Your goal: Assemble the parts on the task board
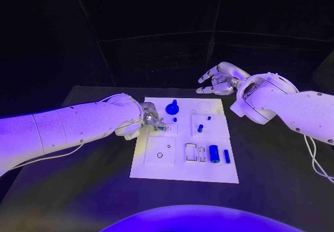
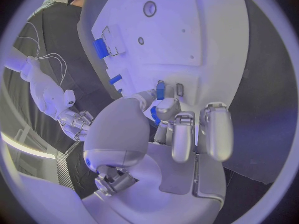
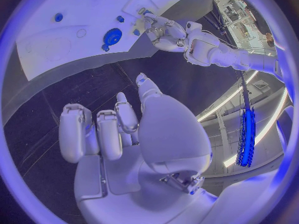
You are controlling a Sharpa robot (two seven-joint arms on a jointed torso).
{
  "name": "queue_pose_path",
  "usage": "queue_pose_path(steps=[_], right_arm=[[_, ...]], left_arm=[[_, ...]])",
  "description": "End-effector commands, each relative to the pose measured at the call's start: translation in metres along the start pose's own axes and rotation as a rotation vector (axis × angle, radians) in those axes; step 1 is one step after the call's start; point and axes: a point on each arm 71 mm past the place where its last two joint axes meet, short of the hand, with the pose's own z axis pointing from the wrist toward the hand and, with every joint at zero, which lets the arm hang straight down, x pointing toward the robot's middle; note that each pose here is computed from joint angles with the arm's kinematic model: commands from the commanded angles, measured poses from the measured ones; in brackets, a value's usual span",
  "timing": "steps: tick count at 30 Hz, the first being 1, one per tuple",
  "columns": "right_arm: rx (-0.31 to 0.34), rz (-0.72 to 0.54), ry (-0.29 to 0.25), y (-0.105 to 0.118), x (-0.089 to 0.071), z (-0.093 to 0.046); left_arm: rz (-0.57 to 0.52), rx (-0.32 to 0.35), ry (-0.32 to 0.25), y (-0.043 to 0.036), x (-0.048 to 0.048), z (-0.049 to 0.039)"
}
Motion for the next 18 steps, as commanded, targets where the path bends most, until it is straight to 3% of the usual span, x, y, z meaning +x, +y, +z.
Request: queue_pose_path(steps=[1, 18], right_arm=[[-0.009, 0.000, 0.005, 0.0011, -0.0007, 0.0000], [-0.011, -0.003, 0.006, 0.0021, 0.0004, 0.0014]], left_arm=[[0.036, 0.017, -0.094, -0.0037, -0.0038, 0.0005], [0.091, 0.028, -0.082, -0.0117, 0.0044, 0.0036]])
